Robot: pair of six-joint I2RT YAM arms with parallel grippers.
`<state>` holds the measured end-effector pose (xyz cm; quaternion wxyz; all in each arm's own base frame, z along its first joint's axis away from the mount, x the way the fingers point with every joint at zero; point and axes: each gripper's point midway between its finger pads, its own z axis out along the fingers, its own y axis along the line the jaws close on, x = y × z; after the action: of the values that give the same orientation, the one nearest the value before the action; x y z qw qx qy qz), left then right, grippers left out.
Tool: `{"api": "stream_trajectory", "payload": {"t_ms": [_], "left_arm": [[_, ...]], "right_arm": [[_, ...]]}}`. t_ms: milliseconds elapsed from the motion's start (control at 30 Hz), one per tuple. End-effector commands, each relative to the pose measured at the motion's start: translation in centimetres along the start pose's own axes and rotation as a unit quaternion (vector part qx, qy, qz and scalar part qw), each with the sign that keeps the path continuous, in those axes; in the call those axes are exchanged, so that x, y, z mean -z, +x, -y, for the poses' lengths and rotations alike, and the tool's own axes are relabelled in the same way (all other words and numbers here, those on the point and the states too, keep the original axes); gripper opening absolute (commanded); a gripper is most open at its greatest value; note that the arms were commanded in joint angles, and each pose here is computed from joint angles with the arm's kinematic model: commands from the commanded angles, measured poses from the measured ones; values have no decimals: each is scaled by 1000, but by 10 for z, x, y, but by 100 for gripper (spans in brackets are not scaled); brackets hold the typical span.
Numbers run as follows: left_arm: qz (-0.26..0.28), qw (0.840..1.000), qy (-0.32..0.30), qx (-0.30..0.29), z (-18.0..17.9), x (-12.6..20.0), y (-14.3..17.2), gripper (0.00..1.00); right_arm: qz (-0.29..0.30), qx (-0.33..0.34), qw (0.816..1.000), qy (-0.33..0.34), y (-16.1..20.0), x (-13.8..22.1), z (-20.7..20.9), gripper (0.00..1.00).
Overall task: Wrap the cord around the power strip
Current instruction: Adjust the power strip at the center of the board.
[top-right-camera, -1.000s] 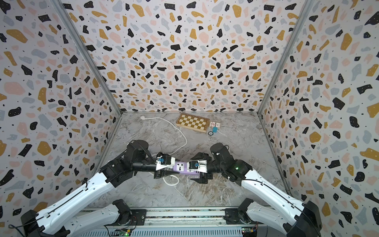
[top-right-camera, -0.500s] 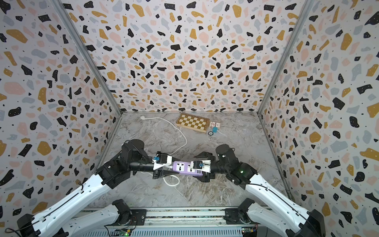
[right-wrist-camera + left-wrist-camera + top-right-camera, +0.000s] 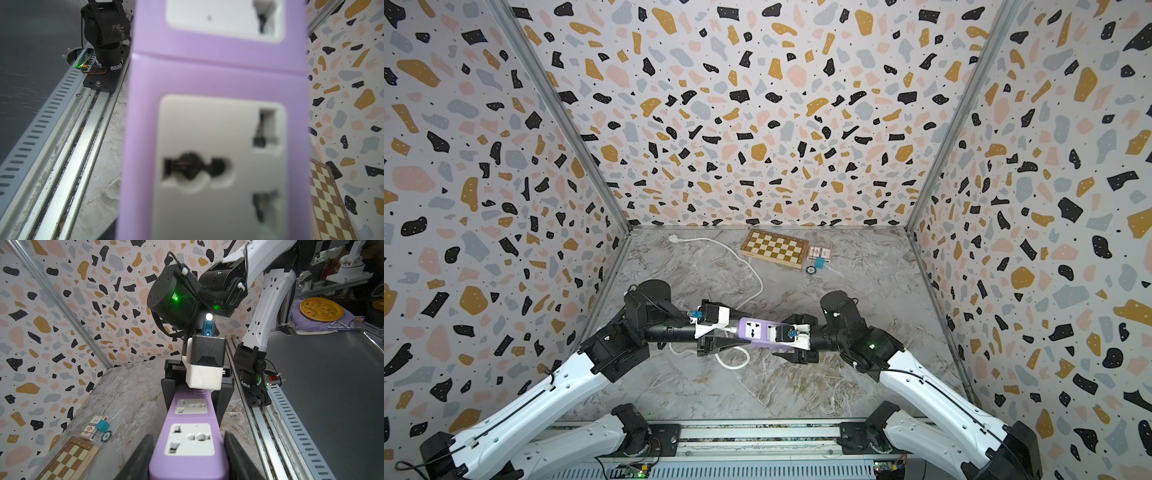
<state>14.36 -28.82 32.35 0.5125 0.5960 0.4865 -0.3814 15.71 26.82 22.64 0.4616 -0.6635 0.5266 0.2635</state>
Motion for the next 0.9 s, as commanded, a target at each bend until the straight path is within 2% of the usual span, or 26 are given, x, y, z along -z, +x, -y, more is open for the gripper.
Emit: {"api": "stream_trajectory", "payload": {"t_ms": [0, 133, 300, 333, 433, 500, 667, 700, 767, 867], "left_arm": [[45, 998, -9, -36, -5, 1, -23, 5], [32, 999, -15, -31, -6, 0, -14, 8], [8, 999, -33, -26, -8, 1, 0, 20], [-1, 999, -34, -25, -8, 1, 5, 24], [-23, 999, -36, -29, -7, 3, 12, 53], [-40, 998, -39, -35, -8, 5, 15, 63], [-80, 994, -62, -40, -16, 10, 24, 75], [-76, 994, -74, -40, -19, 11, 22, 81], [-62, 991, -116, -30, -31, 14, 18, 97], [-56, 979, -194, -22, -53, 24, 19, 99]], "right_arm": [[24, 2, 1000, -3, -14, 3, 2, 56], [29, 4, 1000, 5, -15, 6, 6, 43], [20, 2, 1000, 14, -11, 8, 10, 33], [20, 2, 1000, 14, -11, 9, 10, 31], [8, -4, 1000, 10, -8, 8, 9, 26], [-5, -10, 1000, 5, -4, 7, 10, 24], [-32, -33, 999, 13, 5, 4, 16, 23], [-36, -39, 998, 19, 7, 4, 18, 23], [-51, -55, 996, 41, 14, 4, 26, 22], [-72, -86, 991, 72, 20, 7, 40, 21]]}}
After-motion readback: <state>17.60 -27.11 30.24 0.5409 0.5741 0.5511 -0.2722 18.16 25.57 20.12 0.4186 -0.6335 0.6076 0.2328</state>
